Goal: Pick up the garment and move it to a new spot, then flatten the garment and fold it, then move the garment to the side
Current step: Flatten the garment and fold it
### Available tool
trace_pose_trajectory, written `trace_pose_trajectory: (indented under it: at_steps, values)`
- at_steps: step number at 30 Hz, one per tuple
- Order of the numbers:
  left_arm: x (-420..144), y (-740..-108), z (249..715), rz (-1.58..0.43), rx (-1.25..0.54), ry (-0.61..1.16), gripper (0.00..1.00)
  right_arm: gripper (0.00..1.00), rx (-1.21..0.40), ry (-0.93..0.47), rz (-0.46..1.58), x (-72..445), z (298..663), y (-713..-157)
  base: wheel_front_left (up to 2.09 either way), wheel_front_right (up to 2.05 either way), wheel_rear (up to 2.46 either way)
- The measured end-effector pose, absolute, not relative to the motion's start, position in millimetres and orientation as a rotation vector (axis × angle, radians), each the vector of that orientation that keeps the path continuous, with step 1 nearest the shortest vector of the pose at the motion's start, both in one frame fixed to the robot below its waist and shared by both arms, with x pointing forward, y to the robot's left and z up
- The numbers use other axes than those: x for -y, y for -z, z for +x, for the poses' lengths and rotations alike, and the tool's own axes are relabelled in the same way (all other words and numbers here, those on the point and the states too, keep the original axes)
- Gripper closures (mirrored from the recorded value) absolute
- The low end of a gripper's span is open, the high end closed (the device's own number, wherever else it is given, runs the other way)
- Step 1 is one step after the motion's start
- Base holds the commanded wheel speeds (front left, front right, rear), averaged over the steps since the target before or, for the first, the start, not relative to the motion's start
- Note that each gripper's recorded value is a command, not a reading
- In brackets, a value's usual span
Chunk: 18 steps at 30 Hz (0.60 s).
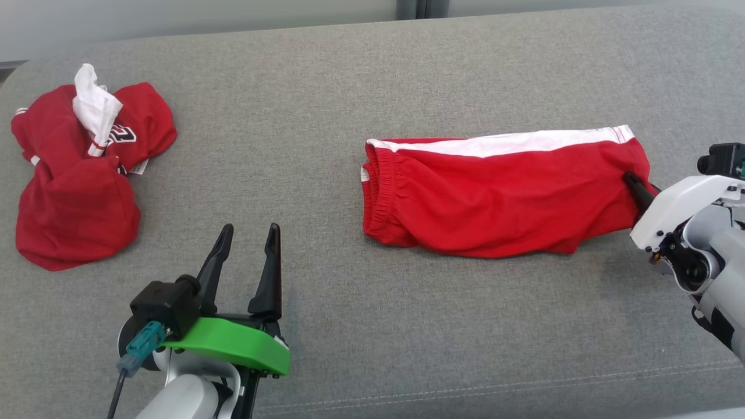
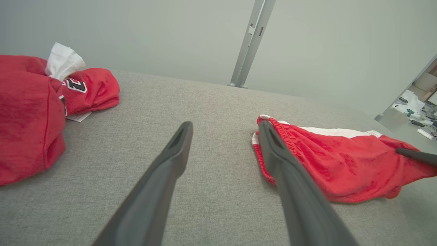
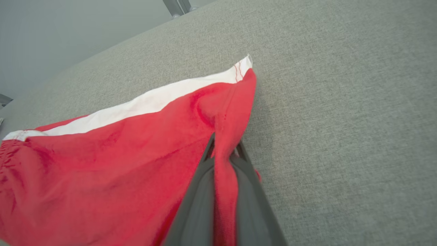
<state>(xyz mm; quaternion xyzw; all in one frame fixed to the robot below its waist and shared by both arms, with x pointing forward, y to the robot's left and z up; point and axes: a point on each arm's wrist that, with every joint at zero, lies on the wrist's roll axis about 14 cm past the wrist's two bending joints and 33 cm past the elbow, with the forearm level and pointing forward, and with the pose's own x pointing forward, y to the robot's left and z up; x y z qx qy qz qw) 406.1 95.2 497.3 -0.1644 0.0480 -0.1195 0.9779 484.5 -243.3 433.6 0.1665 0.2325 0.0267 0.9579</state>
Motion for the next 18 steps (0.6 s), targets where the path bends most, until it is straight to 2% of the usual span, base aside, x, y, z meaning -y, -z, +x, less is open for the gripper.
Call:
trace_pose_trajectory:
  at_steps: [11, 18]
  values:
    - [-93.3, -490.3, 407.4, -0.328, -0.120, 0.246, 0.00, 1.00, -0.467, 0.022, 0.357, 251.5, 487.6, -423.4, 0.00, 0.00, 0.00]
    - [-95.0, -490.8, 407.0, -0.329, -0.120, 0.241, 0.00, 1.00, -0.434, 0.002, 0.336, 244.1, 508.9, -449.6, 0.00, 0.00, 0.00]
